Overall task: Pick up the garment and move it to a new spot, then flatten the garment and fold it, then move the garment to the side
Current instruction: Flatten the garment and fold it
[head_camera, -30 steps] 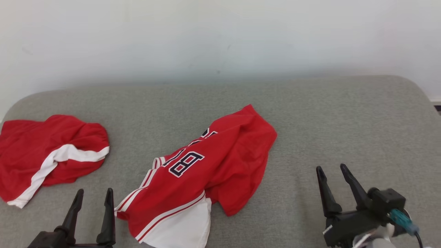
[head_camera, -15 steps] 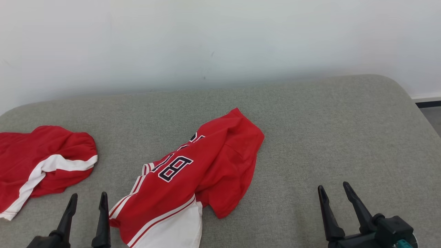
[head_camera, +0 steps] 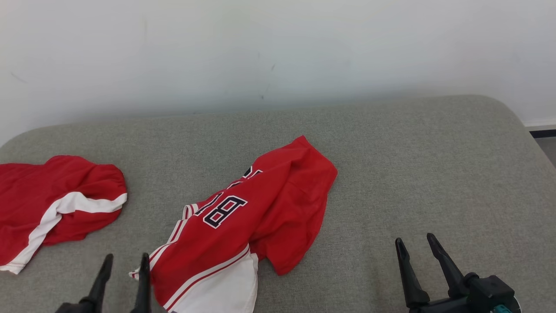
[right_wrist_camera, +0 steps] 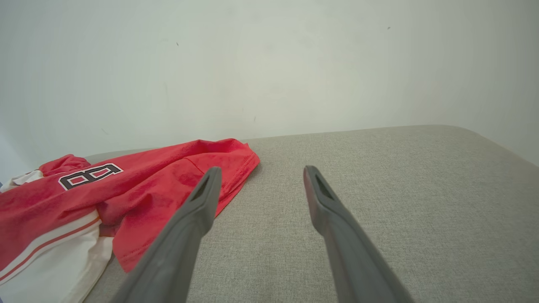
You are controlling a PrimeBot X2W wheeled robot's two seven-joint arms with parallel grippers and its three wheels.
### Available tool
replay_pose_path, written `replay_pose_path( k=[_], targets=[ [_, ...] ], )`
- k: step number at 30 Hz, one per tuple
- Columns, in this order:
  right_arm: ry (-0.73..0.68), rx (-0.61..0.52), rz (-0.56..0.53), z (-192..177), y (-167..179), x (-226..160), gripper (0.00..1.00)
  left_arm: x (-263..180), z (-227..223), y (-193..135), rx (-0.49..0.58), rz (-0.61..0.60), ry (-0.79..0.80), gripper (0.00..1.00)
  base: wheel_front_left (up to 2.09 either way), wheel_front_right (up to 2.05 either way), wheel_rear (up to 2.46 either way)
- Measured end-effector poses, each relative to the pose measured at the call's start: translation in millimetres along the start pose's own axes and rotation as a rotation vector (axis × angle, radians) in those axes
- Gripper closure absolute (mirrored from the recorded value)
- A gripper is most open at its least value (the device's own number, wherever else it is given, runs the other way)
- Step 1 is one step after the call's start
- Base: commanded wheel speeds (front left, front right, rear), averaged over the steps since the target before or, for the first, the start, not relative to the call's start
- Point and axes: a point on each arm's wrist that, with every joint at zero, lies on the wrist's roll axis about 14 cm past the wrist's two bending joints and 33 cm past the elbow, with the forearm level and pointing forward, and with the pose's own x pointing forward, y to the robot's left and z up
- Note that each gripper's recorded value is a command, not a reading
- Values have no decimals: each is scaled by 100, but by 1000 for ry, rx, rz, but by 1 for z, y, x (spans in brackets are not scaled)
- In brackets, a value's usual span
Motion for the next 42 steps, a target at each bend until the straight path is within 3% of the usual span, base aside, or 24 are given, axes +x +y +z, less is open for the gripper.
replay_pose_path(
  k=[15, 24, 25, 27, 42],
  targets=[
    [56, 11, -22, -18, -7, 3, 0, -35, -107, -32, -100, -57, 352, 0, 0, 0, 0],
    [76, 11, -52, -24, -17, 2, 0, -14, -127, -39, -129, -66, 414, 0, 0, 0, 0],
    [77, 10, -54, -24, -18, 2, 0, -11, -127, -43, -138, -74, 411, 43, 0, 0, 0],
    [80, 10, -58, -25, -19, 2, 0, -5, -125, -47, -152, -82, 402, 100, 0, 0, 0],
    [98, 22, -55, -32, -17, 4, 0, 25, -68, 39, -59, 85, 220, 100, 0, 0, 0]
  ],
)
